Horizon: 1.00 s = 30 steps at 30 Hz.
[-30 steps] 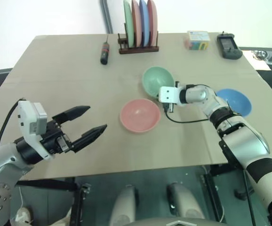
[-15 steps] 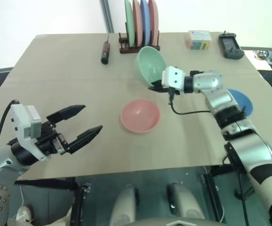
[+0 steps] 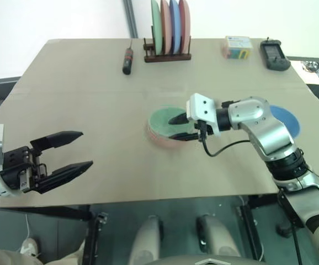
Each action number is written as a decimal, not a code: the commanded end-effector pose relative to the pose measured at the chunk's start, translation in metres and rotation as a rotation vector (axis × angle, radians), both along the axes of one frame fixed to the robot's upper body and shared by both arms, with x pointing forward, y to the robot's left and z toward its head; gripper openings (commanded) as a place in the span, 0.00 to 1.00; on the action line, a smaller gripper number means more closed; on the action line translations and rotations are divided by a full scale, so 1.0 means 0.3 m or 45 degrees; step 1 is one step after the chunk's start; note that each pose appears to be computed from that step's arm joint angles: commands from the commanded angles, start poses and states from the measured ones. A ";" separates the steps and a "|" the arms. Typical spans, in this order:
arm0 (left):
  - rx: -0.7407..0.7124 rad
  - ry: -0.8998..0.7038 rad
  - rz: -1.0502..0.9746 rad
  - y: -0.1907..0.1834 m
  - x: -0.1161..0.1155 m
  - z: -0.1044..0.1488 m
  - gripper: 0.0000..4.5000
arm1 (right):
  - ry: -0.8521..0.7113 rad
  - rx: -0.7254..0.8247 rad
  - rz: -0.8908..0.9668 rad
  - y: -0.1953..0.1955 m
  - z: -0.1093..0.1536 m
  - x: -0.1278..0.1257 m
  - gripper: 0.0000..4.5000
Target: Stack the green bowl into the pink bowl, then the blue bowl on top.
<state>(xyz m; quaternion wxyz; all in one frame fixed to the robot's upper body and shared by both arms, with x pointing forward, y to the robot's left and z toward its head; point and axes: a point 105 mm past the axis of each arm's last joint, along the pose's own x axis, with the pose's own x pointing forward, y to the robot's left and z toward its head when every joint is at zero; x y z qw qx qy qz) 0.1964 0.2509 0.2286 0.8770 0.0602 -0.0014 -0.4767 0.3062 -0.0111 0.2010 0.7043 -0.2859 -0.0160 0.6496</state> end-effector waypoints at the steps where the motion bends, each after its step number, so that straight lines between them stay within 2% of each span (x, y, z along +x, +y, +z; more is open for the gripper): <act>1: 0.001 -0.052 -0.065 -0.043 0.017 0.018 1.00 | -0.017 0.165 -0.153 -0.053 0.098 -0.001 0.76; 2: -0.004 -0.060 -0.077 -0.054 0.025 0.018 1.00 | 0.005 0.192 -0.204 -0.078 0.107 0.000 0.84; 5: -0.010 -0.102 -0.182 -0.132 0.065 0.018 1.00 | -0.033 0.231 -0.528 -0.259 0.117 0.029 0.84; 9: -0.041 -0.155 -0.316 -0.217 0.120 0.047 1.00 | -0.095 0.154 -1.154 -0.563 0.056 0.105 0.84; 14: -0.050 -0.199 -0.382 -0.244 0.164 0.079 1.00 | 0.020 0.137 -1.500 -0.699 -0.036 0.134 0.84; 18: -0.040 -0.198 -0.418 -0.252 0.178 0.080 1.00 | 0.190 0.161 -1.575 -0.704 -0.129 0.142 0.84; 27: -0.027 -0.187 -0.422 -0.249 0.166 0.075 1.00 | 0.277 0.166 -1.584 -0.685 -0.195 0.162 0.84; 28: -0.026 -0.187 -0.421 -0.249 0.163 0.074 1.00 | 0.273 0.162 -1.584 -0.687 -0.199 0.166 0.73; 30: -0.024 -0.187 -0.414 -0.249 0.160 0.074 1.00 | 0.266 0.166 -1.583 -0.688 -0.199 0.174 0.59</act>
